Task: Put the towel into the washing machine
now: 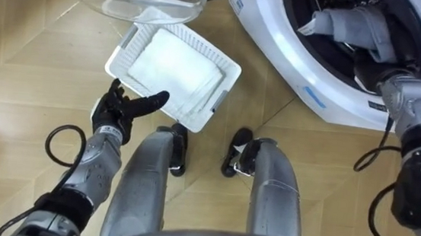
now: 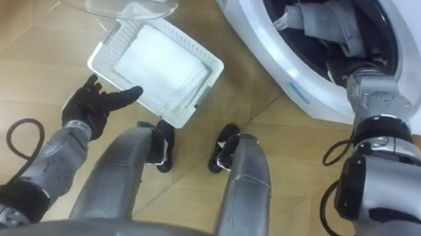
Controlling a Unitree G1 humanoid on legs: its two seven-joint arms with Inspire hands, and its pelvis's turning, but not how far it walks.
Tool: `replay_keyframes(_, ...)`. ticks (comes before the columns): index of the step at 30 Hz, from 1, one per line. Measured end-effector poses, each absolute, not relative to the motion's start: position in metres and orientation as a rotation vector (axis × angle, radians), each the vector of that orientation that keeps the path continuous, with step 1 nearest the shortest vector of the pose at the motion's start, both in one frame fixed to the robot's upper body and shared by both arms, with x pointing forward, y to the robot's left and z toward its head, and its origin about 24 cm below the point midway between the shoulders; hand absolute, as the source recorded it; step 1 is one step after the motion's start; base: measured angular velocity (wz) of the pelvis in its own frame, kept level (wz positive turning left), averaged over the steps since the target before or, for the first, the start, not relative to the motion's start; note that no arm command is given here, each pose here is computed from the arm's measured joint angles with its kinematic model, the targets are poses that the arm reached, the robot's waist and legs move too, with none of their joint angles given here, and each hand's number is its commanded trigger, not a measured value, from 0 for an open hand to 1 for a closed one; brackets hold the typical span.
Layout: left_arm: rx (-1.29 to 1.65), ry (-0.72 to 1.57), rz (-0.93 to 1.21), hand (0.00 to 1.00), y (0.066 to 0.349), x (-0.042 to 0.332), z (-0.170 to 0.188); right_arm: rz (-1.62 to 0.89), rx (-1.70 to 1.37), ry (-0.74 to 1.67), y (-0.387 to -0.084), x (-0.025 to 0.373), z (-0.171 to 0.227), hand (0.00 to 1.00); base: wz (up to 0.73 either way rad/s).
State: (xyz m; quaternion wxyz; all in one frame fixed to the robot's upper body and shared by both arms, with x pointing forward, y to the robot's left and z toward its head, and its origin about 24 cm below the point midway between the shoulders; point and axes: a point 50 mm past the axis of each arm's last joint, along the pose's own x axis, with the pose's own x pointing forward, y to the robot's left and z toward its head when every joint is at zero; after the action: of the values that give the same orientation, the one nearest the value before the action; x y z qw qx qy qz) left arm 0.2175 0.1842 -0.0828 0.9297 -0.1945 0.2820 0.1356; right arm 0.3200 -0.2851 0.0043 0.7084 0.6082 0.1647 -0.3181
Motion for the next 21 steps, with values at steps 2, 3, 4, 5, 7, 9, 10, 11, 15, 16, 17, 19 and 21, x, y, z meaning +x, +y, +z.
replay_keyframes(2, -0.400, 0.571, 0.272, 0.00, 0.183, 0.219, -0.081, -0.714, 1.350, 0.364, -0.286, 0.320, 0.004, 0.00, 0.00)
replay_keyframes(3, -0.402, 0.568, 0.269, 0.00, 0.182, 0.219, -0.081, -0.724, 1.350, 0.360, -0.286, 0.320, 0.004, 0.00, 0.00)
replay_keyframes(4, -0.403, 0.566, 0.264, 0.00, 0.181, 0.220, -0.080, -0.735, 1.361, 0.355, -0.287, 0.319, 0.004, 0.00, 0.00)
replay_keyframes(5, -0.403, 0.567, 0.260, 0.00, 0.180, 0.220, -0.080, -0.740, 1.368, 0.353, -0.287, 0.319, 0.004, 0.00, 0.00)
replay_keyframes(7, -0.408, 0.566, 0.256, 0.00, 0.178, 0.221, -0.080, -0.761, 1.382, 0.356, -0.288, 0.318, 0.003, 0.00, 0.00)
replay_keyframes(9, -0.412, 0.568, 0.254, 0.00, 0.176, 0.220, -0.080, -0.777, 1.382, 0.361, -0.289, 0.317, 0.002, 0.00, -0.04)
replay_keyframes(10, -0.406, 0.569, 0.250, 0.00, 0.175, 0.220, -0.081, -0.783, 1.382, 0.363, -0.289, 0.316, 0.001, 0.00, 0.00)
replay_keyframes(11, -0.399, 0.569, 0.247, 0.00, 0.174, 0.220, -0.081, -0.788, 1.381, 0.364, -0.289, 0.316, 0.001, 0.00, 0.00)
replay_keyframes(15, -0.365, 0.565, 0.222, 0.00, 0.173, 0.221, -0.080, -0.823, 1.373, 0.356, -0.292, 0.312, -0.003, 0.00, -0.04)
replay_keyframes(16, -0.361, 0.560, 0.208, 0.00, 0.172, 0.223, -0.079, -0.841, 1.369, 0.344, -0.295, 0.309, -0.005, 0.00, -0.05)
replay_keyframes(17, -0.361, 0.559, 0.202, 0.00, 0.172, 0.223, -0.079, -0.846, 1.367, 0.341, -0.295, 0.308, -0.005, 0.00, -0.05)
replay_keyframes(19, -0.343, 0.574, 0.186, 0.00, 0.171, 0.222, -0.082, -0.859, 1.363, 0.342, -0.296, 0.305, -0.009, 0.00, -0.05)
replay_keyframes(21, -0.343, 0.577, 0.174, 0.00, 0.169, 0.223, -0.082, -0.855, 1.371, 0.334, -0.297, 0.302, -0.011, 0.00, -0.03)
